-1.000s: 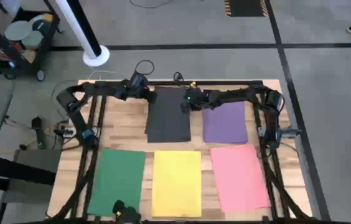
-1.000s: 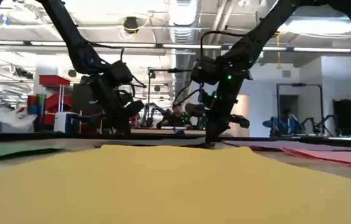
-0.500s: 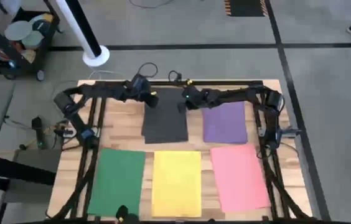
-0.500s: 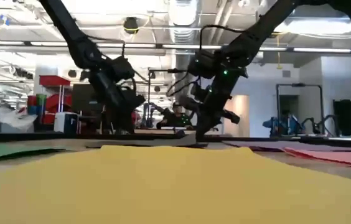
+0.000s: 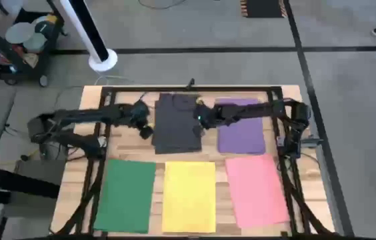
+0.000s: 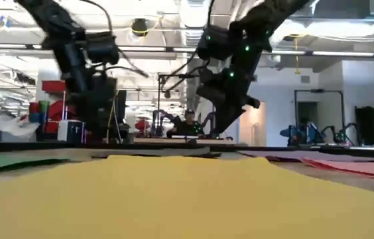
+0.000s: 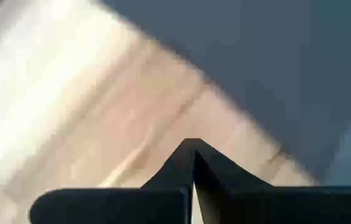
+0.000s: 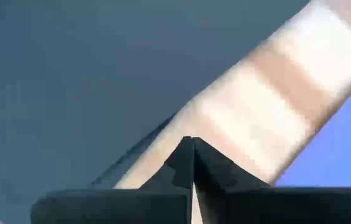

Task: Organize paper
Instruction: Put the black paper on top of the other back paper in the top center of the table

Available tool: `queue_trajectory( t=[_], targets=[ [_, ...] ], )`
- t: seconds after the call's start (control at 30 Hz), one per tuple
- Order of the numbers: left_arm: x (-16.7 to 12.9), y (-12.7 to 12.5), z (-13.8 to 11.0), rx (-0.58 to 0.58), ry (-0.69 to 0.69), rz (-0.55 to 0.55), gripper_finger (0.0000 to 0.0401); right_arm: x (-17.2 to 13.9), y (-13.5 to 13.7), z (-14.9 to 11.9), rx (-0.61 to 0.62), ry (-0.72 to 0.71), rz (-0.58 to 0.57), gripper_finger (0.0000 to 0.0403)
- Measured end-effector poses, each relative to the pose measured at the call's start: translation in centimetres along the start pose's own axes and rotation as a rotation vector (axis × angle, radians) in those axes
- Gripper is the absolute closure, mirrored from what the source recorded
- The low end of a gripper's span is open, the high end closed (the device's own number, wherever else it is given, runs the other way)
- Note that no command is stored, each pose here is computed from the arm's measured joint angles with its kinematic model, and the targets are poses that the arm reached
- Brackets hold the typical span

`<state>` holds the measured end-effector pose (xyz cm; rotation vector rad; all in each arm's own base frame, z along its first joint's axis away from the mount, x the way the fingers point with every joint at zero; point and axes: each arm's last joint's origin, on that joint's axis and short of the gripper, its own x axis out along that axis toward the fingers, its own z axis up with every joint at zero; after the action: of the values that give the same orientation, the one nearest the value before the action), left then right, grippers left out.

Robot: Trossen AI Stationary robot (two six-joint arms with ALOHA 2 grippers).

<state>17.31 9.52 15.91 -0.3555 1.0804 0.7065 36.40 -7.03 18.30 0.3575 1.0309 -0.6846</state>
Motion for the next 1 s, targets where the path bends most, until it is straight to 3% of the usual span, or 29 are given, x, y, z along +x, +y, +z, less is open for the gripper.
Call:
queue_trajectory(
  t=[0.23,0.57,0.7,0.9,1.0],
  targets=[
    [2.5,-1.0,-3.0,-0.056,-0.053,-0.112,0.0401,-1.1,3.0,-1.3,-0.013,-0.064,0.018,0.0403],
    [2.3,-3.4,-3.4,-0.056,-0.094,-0.201,0.0401,-1.2,3.3,-1.5,0.027,-0.064,0.024,0.0403],
    [2.1,-4.2,-3.6,-0.044,-0.096,-0.242,0.0401,-1.4,3.7,-2.1,-0.021,-0.033,0.025,0.0403],
    [2.0,-4.7,-3.8,-0.037,-0.097,-0.262,0.0401,-1.9,6.4,-3.4,-0.224,-0.018,0.207,0.0403],
    [1.9,-4.8,-3.7,-0.039,-0.107,-0.271,0.0401,-0.8,8.1,-3.4,-0.256,-0.078,0.293,0.0403]
  ],
)
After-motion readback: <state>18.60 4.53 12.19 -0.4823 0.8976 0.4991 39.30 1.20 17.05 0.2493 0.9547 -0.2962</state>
